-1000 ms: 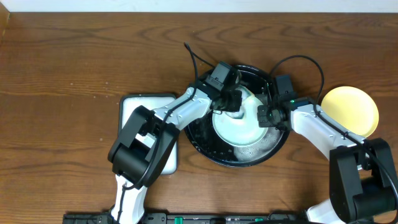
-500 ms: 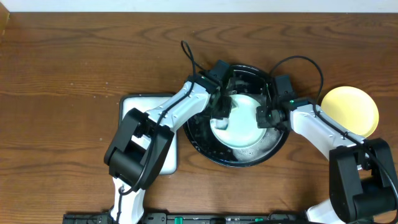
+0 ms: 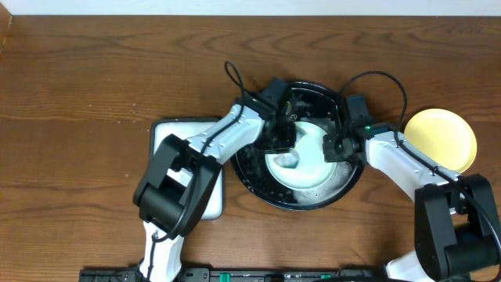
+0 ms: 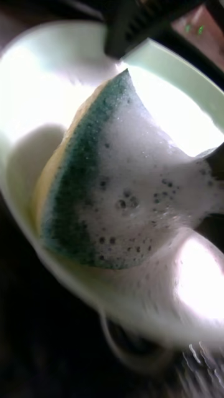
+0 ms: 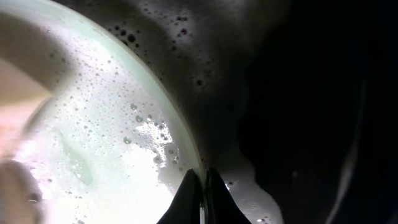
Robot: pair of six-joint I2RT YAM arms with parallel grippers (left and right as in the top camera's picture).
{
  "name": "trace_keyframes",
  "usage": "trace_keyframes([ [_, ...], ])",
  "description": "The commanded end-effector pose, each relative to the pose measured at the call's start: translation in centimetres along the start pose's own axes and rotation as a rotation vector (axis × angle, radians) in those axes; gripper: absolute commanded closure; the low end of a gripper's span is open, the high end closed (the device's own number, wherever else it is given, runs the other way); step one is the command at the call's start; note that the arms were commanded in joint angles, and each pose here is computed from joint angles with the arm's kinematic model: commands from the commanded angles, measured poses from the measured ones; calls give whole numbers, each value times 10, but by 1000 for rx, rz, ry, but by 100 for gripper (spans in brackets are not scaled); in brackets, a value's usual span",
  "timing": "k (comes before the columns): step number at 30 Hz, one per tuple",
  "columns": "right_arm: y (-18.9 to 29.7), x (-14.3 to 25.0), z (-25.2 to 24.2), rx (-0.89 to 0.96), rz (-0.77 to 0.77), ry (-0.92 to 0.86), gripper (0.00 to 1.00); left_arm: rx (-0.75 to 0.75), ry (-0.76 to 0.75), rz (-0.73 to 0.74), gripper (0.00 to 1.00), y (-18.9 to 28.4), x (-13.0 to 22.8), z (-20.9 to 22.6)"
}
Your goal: Clean dirty plates on tray and stack at the side
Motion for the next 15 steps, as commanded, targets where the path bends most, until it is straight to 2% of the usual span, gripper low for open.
trace_keyframes([
  [1,0,4,-9,74,14,-9,99,4,113,79,92,-40,11,4],
  [8,0,4,-9,74,11,-9,99,195,154,190,92,-60,9,-15],
  [13,0,4,-9,74,11,-9,99,262,154,315,92,-57,25,-24],
  [15,0,4,-9,74,11,-9,99,242,175,342,92,-57,29,-21],
])
Point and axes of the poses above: each gripper's point midway between its finger pads, its own y axis back along the fingers, its own z axis along the line the jaws close on, x = y × z, the point moved 7 cm from there along y, back along the fingers, and after that the axes turned 13 degrees about y, right-handed, at the moved point
